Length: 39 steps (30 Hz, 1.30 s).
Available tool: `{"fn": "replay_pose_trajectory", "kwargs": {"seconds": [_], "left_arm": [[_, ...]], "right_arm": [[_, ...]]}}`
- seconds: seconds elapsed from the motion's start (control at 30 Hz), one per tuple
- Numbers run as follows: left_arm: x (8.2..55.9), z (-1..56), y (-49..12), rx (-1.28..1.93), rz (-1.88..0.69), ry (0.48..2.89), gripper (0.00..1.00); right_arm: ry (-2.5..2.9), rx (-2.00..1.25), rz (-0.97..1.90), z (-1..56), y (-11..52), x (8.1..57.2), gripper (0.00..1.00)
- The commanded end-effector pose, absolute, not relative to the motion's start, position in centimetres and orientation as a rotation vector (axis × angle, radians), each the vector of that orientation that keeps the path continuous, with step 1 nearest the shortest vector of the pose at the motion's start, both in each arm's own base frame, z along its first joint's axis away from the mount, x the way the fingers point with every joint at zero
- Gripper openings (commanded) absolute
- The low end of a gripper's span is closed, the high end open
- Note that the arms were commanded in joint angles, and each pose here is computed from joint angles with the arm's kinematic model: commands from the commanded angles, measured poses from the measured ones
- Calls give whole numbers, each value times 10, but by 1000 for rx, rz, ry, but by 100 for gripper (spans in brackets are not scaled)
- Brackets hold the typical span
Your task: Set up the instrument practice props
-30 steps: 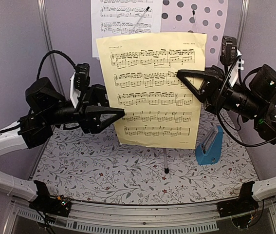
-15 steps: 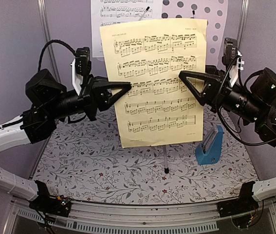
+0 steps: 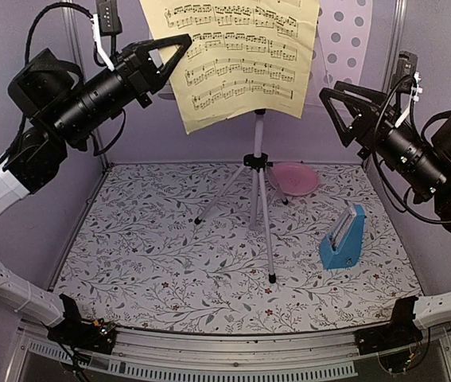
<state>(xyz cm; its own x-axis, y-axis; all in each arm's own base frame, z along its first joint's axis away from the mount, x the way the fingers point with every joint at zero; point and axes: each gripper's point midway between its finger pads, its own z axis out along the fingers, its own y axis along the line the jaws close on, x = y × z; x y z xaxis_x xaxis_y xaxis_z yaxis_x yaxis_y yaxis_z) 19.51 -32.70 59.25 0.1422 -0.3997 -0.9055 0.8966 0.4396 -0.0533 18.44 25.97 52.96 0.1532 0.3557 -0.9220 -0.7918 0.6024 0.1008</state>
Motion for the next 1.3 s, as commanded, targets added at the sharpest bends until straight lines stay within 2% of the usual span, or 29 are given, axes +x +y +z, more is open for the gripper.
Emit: {"fn": "replay_pose_trajectory", "kwargs": {"seconds": [0.0, 0.33, 0.37, 0.43, 0.53, 0.63, 0.83, 1.0, 1.27], "left_arm": [[221, 599, -330, 527, -895, 1121, 0], [251, 630, -348, 448, -842, 1161, 0], [257, 630, -352, 441, -832, 1182, 0], [264, 628, -357, 431, -822, 1217, 0], [266, 628, -358, 419, -831, 1214, 0], [267, 631, -356, 403, -824, 1212, 0], [272, 620, -368, 444, -813, 1248, 0], [273, 610, -376, 487, -800, 1276, 0], [274, 604, -382, 520, -790, 1285, 0]], "right_arm": [[1137, -338, 660, 557, 234, 207, 63], [1155, -289, 520, 577, 241, 233, 57], [1155, -295, 513, 577, 242, 234, 55], [1147, -328, 499, 575, 246, 233, 42], [1151, -358, 504, 568, 251, 231, 32], [1160, -398, 522, 558, 260, 231, 30], [1145, -499, 584, 559, 294, 230, 30], [1039, -522, 612, 600, 308, 226, 32], [926, -430, 469, 655, 306, 248, 52]]}}
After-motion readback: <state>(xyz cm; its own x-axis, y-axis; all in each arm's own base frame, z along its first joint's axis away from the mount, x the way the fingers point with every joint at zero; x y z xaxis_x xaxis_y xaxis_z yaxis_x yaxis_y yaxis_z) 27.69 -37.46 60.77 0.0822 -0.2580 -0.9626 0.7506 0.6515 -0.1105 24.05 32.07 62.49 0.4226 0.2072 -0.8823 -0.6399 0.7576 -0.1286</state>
